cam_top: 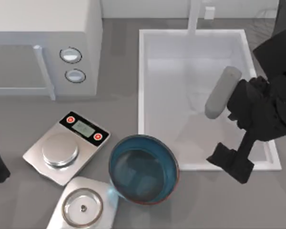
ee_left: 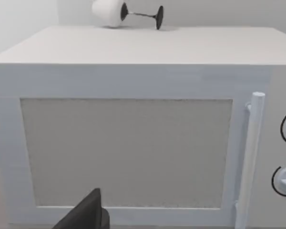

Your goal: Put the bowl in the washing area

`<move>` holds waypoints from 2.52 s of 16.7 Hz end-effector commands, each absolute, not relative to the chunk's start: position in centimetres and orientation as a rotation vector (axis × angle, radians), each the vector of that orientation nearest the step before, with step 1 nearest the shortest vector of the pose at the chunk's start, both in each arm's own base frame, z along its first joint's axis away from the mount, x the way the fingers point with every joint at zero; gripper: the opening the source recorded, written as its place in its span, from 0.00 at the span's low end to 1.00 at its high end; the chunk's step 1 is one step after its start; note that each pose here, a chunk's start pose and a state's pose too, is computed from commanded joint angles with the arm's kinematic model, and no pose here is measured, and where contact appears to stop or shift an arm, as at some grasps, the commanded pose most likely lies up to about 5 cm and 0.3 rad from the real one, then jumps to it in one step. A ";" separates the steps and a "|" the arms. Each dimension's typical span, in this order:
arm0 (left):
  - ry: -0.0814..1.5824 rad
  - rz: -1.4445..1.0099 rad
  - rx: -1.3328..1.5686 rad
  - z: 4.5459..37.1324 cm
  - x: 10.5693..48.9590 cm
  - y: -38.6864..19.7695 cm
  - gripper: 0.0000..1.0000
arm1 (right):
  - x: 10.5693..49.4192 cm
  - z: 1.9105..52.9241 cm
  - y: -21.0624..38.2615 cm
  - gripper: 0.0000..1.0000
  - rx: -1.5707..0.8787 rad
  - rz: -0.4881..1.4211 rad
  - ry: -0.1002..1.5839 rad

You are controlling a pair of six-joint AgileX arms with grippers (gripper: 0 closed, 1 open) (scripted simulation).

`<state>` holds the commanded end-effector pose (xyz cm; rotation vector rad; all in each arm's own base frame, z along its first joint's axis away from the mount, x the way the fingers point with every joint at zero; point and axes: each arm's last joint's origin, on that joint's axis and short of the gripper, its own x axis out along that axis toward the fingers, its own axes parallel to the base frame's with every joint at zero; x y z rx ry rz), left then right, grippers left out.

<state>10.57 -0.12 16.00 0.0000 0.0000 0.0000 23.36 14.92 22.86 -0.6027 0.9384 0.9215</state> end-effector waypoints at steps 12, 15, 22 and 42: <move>0.000 0.000 0.000 16.0 10.6 -0.1 1.00 | 30.1 22.8 24.2 1.00 -0.756 1.059 1.078; 0.000 0.000 0.000 16.0 10.6 -0.1 1.00 | 30.2 22.9 24.3 1.00 -0.757 1.057 1.076; 0.000 0.000 0.000 16.0 10.6 -0.1 1.00 | 30.7 20.6 25.1 1.00 -0.757 1.057 1.080; 0.000 0.000 0.000 16.0 10.6 -0.1 1.00 | 31.3 13.4 27.3 0.32 -0.757 1.057 1.076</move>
